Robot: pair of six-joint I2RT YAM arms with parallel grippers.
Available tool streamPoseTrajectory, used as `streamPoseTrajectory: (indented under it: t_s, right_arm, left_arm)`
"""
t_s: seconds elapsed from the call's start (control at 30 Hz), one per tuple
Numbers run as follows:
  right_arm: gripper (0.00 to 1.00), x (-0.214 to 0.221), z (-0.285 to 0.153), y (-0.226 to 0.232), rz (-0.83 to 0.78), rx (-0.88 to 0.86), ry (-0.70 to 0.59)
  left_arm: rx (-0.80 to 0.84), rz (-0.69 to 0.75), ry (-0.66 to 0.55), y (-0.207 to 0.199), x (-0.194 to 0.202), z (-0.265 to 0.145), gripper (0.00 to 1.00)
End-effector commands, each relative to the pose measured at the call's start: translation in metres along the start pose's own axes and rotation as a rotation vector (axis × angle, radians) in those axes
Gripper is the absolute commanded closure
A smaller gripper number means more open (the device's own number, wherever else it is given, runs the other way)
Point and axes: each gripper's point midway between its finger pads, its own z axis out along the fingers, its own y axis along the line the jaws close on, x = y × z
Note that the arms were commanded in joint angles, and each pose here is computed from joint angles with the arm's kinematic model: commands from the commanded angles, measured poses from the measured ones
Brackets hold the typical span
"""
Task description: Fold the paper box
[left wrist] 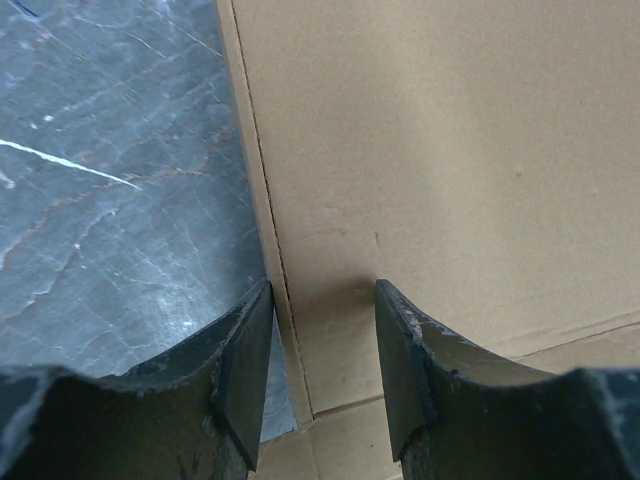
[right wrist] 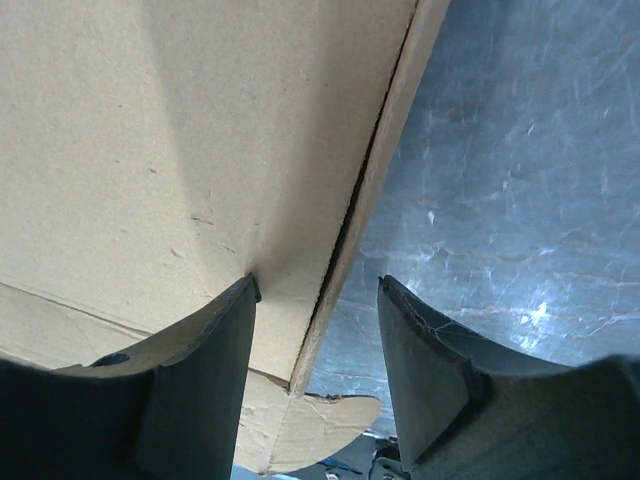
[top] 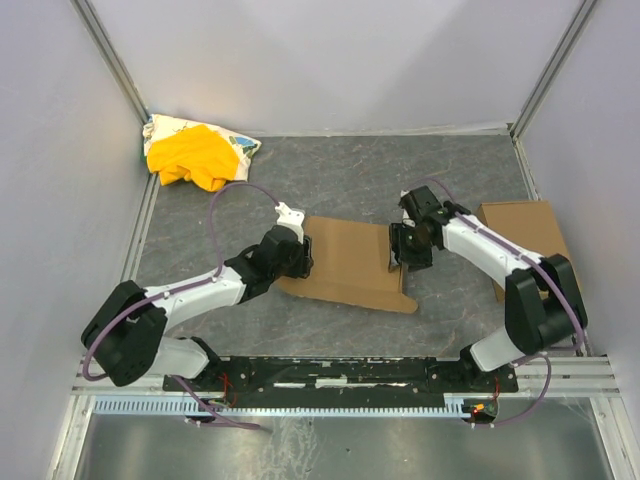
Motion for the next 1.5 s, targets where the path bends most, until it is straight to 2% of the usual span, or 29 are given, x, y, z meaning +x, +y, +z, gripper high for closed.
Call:
streamPoseTrajectory:
  t_s: [0.0,0.33,0.53,0.8,1.03,1.1,1.23,1.27,1.3,1.33,1.37,1.47]
  right_arm:
    - [0.4,-0.055,0.013,0.008,-0.042,0.046,-0.1]
    - [0.41,-0.123,0.034,0.021,-0.067,0.085,-0.109]
    - [0.41,-0.157,0.03,0.028,-0.067,0.065,-0.138]
    - [0.41,-0.175,-0.003,0.023,-0.046,0.068,-0.213]
    - [0.38,-0.168,-0.049,0.018,-0.046,0.086,-0.299]
    - [0.37,-0.164,-0.065,0.017,-0.042,0.085,-0.332]
    - [0.4,-0.15,-0.092,0.025,0.01,-0.015,-0.474]
    - [0.38,-0.143,-0.095,0.03,0.021,-0.068,-0.511]
    - [0.25,-0.13,-0.088,0.032,0.036,-0.12,-0.518]
    - [0.06,-0.118,-0.081,0.036,0.026,-0.178,-0.51]
    - [0.0,-0.106,-0.074,0.038,0.011,-0.219,-0.496]
    - [0.01,-0.082,-0.052,0.031,-0.006,-0.239,-0.481]
  left_arm:
    - [-0.003,0.023,-0.066,-0.012,-0.037,0.007,0.49]
    - [-0.08,-0.027,-0.084,-0.011,-0.093,0.048,0.48]
    - [-0.086,-0.058,-0.129,-0.007,-0.13,0.052,0.48]
    - [-0.136,-0.076,-0.186,0.001,-0.154,0.023,0.47]
    - [-0.238,-0.065,-0.205,0.025,-0.149,-0.003,0.44]
    - [-0.313,-0.096,-0.212,0.04,-0.145,-0.014,0.45]
    - [-0.395,-0.135,-0.223,0.064,-0.125,-0.039,0.35]
    - [-0.377,-0.15,-0.267,0.064,-0.128,-0.047,0.32]
    - [-0.365,-0.169,-0.287,0.068,-0.117,-0.049,0.29]
    - [-0.343,-0.202,-0.317,0.071,-0.107,-0.052,0.27]
    - [-0.321,-0.234,-0.343,0.073,-0.097,-0.054,0.25]
    - [-0.246,-0.322,-0.417,0.074,-0.071,-0.055,0.22]
